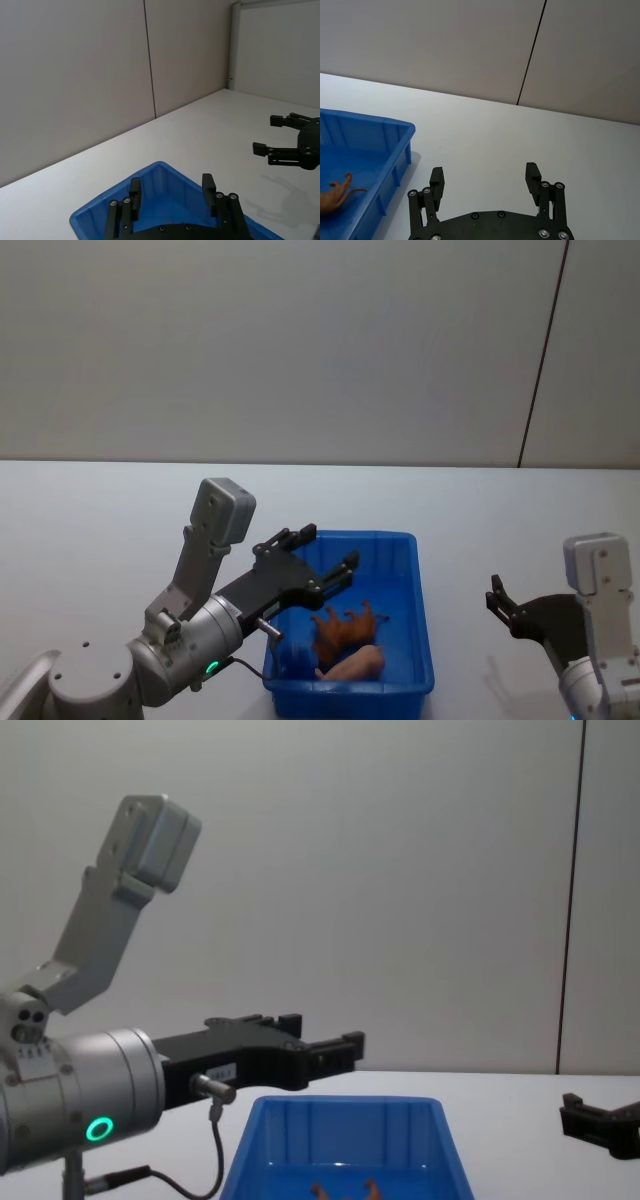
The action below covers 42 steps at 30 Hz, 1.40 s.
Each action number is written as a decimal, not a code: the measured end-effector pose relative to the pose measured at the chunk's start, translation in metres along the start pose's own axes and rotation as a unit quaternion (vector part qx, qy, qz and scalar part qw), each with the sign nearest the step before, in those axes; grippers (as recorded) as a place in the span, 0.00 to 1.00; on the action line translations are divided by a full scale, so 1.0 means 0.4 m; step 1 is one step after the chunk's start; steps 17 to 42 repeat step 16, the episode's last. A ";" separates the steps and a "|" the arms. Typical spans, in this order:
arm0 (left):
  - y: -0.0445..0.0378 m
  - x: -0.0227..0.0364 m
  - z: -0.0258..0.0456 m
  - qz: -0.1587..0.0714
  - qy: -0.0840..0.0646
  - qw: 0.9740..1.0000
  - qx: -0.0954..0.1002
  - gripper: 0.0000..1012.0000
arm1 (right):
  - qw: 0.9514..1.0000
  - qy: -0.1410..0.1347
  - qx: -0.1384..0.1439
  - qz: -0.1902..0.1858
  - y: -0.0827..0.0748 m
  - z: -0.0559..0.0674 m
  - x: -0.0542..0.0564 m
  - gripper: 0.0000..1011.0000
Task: Pick up the two dolls from the table and place them into the box.
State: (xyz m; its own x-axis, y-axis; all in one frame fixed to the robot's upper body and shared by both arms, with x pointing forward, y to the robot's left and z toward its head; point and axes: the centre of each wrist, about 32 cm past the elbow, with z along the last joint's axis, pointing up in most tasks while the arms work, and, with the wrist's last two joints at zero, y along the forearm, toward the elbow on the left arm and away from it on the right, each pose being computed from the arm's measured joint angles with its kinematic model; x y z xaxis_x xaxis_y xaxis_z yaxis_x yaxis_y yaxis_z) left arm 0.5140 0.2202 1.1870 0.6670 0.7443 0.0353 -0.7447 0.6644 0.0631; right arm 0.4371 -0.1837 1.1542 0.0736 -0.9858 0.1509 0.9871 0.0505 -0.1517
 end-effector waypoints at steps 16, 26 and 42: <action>-0.014 0.004 -0.002 -0.038 0.004 0.999 -0.005 0.99 | 1.000 0.000 0.000 0.000 0.000 0.000 0.000 0.99; -0.014 0.004 -0.002 -0.038 0.004 0.999 -0.005 0.99 | 1.000 0.000 0.000 0.000 0.000 0.000 0.000 0.99; -0.014 0.004 -0.002 -0.038 0.004 0.999 -0.005 0.99 | 1.000 0.000 0.000 0.000 0.000 0.000 0.000 0.99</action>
